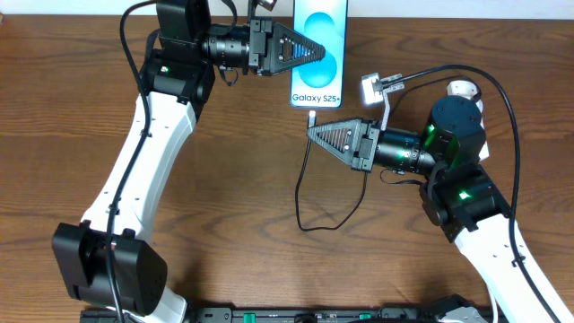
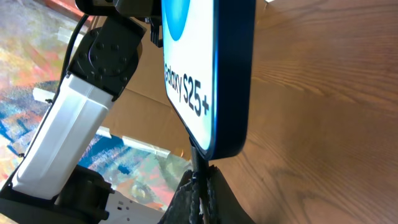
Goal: Plug charger to phone and switch on socket
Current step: 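Align the USB-C plug under the phone's bottom port with the right gripper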
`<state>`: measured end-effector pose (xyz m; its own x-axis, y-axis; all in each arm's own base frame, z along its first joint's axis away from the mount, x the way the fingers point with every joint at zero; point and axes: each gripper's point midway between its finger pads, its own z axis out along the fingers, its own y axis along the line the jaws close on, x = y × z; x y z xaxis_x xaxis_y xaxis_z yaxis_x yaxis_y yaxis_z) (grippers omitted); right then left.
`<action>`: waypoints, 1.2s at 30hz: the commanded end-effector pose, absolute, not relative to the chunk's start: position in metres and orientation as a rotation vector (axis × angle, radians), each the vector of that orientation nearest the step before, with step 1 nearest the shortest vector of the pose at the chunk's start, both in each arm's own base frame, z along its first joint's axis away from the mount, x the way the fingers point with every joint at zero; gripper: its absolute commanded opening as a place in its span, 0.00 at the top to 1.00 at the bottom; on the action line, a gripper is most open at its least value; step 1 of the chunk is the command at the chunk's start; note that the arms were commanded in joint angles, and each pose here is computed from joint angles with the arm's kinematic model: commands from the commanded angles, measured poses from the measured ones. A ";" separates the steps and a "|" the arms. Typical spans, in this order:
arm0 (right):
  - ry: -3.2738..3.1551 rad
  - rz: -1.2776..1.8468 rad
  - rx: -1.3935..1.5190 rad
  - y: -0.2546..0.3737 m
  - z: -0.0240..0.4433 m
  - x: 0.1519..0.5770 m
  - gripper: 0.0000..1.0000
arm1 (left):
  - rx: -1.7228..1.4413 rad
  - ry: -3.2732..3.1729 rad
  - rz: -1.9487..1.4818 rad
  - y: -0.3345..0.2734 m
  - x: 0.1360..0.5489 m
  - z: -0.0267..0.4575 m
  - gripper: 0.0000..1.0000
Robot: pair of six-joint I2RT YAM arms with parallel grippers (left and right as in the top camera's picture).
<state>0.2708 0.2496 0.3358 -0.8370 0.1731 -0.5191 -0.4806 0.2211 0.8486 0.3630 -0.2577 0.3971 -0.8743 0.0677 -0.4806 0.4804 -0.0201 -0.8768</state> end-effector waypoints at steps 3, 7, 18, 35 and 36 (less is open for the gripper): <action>1.974 1.669 -0.292 0.249 0.340 0.270 0.99 | 0.647 1.921 -1.957 -0.256 0.356 0.407 0.93; 1.969 1.670 -0.298 0.249 0.340 0.269 0.99 | 0.647 1.921 -1.956 -0.256 0.357 0.407 0.93; 1.946 1.644 -0.324 0.245 0.342 0.272 0.99 | 0.647 1.921 -1.956 -0.256 0.357 0.407 0.93; 1.925 1.661 -0.363 0.245 0.346 0.268 0.99 | 0.656 1.913 -1.949 -0.256 0.357 0.407 0.93; 1.925 1.661 -0.363 0.245 0.346 0.268 0.99 | 0.656 1.913 -1.949 -0.256 0.357 0.407 0.93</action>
<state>0.2699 0.2467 0.3424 -0.8148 0.1623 -0.5566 -0.5252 0.2003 0.8271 0.3630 -0.2577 0.3971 -0.8701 0.0675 -0.4883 0.4881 -0.0207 -0.8726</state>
